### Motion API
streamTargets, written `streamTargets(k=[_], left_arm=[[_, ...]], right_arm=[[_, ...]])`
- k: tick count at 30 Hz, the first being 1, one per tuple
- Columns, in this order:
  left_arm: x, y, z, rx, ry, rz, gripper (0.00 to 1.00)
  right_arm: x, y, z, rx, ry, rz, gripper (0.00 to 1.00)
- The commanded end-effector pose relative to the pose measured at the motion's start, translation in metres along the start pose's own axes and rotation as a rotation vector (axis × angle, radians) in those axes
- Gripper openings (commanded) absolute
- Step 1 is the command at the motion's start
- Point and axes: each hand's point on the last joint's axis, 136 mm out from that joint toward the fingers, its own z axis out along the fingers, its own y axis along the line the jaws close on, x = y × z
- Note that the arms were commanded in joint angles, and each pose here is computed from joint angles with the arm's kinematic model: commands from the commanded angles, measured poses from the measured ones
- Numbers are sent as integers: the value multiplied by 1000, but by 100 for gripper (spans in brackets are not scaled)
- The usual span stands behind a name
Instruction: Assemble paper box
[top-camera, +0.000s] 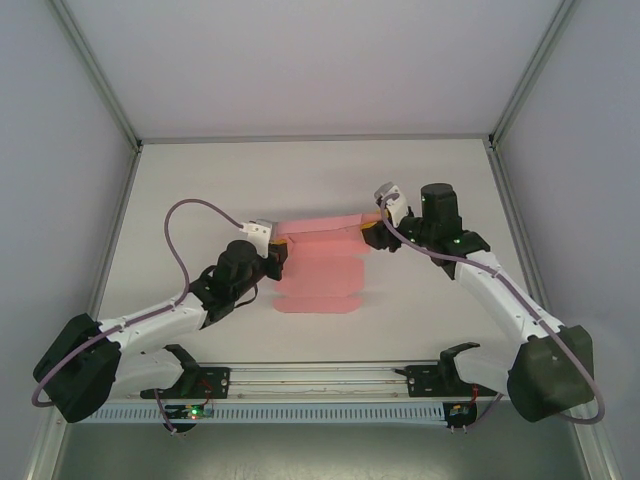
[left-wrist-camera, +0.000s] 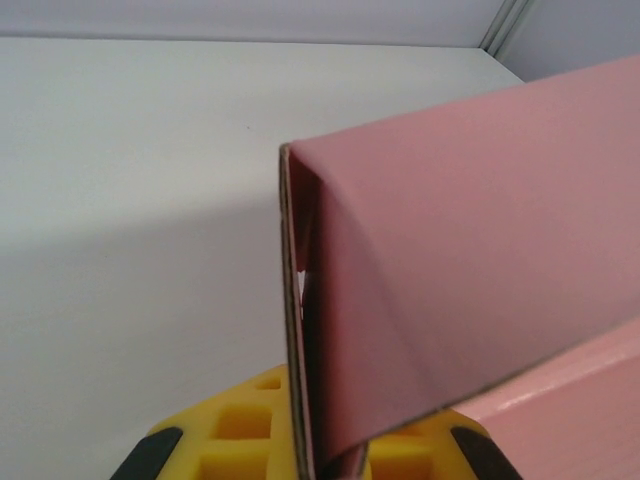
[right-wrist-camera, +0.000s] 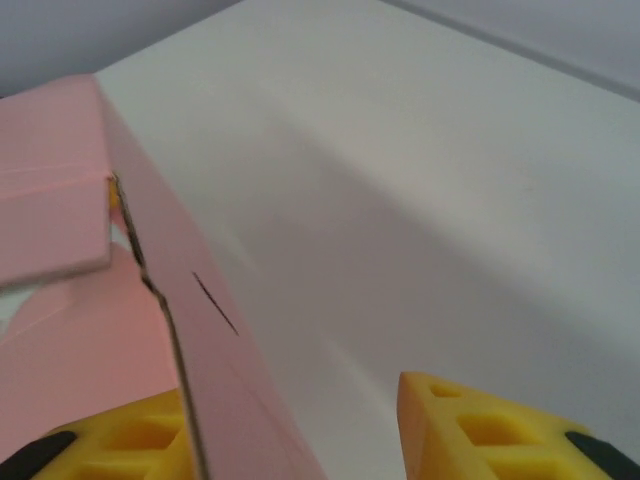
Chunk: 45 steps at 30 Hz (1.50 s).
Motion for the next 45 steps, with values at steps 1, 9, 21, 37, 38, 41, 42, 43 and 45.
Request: streamTargets(k=[1,9,21,37,38,41,42,43,45], left_arm=[[-12,-15,1,67,-43,48,0],[-16,7,15,-77,-48,-30,0],[-4,112,12,-815,28,-153,0],[14,105,32,-582,152,-153,0],[9,96,34,-522,132,-158,0],[-5,79,30,-418,86,-151,0],[-10,75,28,-391,73,-143,0],[-13,68,27,-353,67,-121,0],[-18,60,23,-304,54,-95,0]], right_arm=[[-18,24,-4,-143,-52,-67,37],[-19,53,-6,-274,-59,-85,2],[-31,51,-12,-82,-12,-101,0],[-35,42,-12,-28,-22,-101,21],[-35,43,-13,-26,-21,-114,29],[-43,34,-19,48,-27,-105,51],[-47,28,-23,90,-29,-100,65],[-50,20,-27,142,-32,-100,76],[-56,-1,-33,270,-29,-99,87]])
